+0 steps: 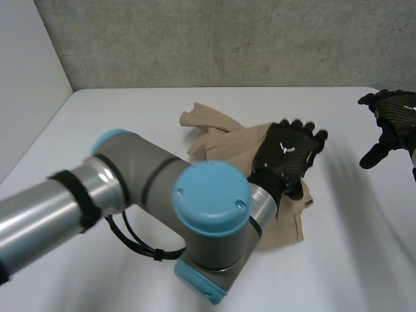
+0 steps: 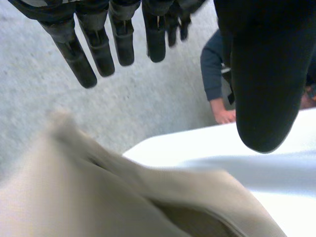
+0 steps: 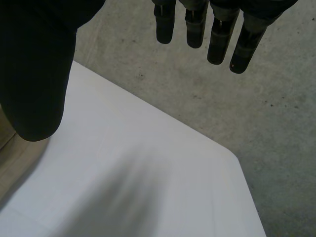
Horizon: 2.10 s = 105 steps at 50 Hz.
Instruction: Fold the shorts.
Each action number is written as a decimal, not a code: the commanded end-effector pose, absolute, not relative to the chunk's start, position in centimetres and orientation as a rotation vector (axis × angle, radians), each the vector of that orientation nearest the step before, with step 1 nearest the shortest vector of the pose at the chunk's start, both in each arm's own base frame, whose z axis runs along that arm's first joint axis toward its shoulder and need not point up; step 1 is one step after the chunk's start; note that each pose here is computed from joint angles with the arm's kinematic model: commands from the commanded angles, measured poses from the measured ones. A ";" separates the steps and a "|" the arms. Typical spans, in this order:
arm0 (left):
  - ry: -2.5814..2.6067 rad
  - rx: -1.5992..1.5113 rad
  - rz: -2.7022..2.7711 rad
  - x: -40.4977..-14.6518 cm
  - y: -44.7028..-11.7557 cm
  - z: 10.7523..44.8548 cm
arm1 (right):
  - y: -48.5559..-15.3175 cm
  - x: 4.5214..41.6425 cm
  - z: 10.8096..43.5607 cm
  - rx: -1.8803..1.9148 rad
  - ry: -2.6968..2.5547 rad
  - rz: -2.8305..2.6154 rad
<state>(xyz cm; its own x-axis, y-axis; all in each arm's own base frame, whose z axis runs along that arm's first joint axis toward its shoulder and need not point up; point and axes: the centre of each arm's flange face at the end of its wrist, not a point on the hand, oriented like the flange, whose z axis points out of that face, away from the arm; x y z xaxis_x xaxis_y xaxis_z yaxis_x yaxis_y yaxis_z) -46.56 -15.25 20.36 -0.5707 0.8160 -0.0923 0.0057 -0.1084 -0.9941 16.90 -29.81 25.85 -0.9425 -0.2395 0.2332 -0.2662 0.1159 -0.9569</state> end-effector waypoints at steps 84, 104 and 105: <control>-1.528 -1.130 1.818 -41.5 -31.8 16.0 | -20.7 25.6 22.0 0.625 -2.788 1.954; -1.532 -1.111 1.976 -41.1 -34.9 14.5 | -20.7 25.6 22.1 0.742 -2.723 1.938; -1.518 -1.100 2.007 -41.1 -35.1 14.8 | -20.9 25.6 22.1 0.752 -2.710 1.938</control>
